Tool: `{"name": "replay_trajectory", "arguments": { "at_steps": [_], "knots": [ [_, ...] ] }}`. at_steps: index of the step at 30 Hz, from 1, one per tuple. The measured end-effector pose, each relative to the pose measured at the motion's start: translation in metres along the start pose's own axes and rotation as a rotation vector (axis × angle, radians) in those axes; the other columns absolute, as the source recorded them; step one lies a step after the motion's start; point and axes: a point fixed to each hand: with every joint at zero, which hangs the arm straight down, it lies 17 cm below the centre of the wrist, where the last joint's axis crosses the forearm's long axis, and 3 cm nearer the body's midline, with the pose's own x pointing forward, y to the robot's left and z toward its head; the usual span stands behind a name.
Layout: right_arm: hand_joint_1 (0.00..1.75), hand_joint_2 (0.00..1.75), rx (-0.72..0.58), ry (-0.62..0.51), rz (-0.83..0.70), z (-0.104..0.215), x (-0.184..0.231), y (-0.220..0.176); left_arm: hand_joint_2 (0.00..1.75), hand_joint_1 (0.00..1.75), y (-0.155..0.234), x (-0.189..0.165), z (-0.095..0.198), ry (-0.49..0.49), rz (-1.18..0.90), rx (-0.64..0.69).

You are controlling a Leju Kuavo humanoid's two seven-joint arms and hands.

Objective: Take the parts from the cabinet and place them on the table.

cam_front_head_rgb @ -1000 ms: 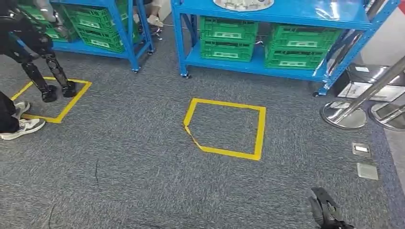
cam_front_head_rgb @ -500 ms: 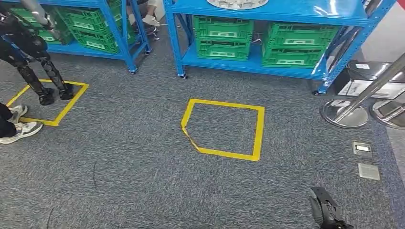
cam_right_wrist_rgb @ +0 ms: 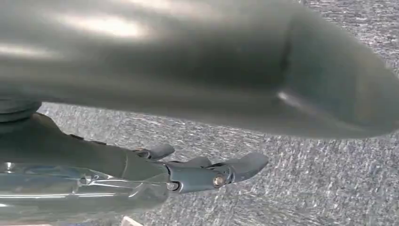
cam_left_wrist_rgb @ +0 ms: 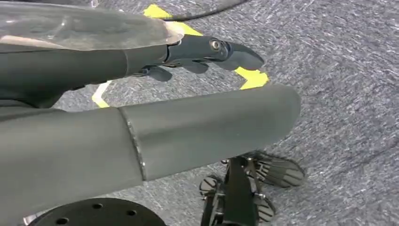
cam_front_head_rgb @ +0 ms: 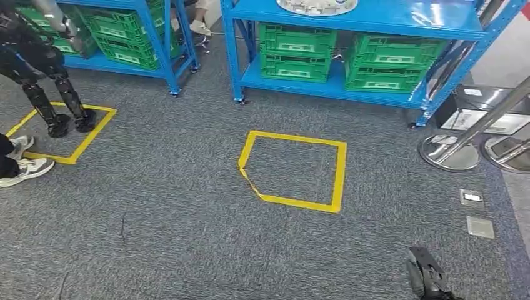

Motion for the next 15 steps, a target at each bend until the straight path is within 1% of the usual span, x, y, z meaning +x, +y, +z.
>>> {"name": "replay_trajectory", "arguments": {
  "at_steps": [15],
  "knots": [
    [0.00,0.00,-0.008,0.004,-0.009,0.0010,-0.0046,-0.0040,0.00,0.00,-0.0005,0.0010,0.0001,-0.004,-0.004,-0.004]
  ]
}}
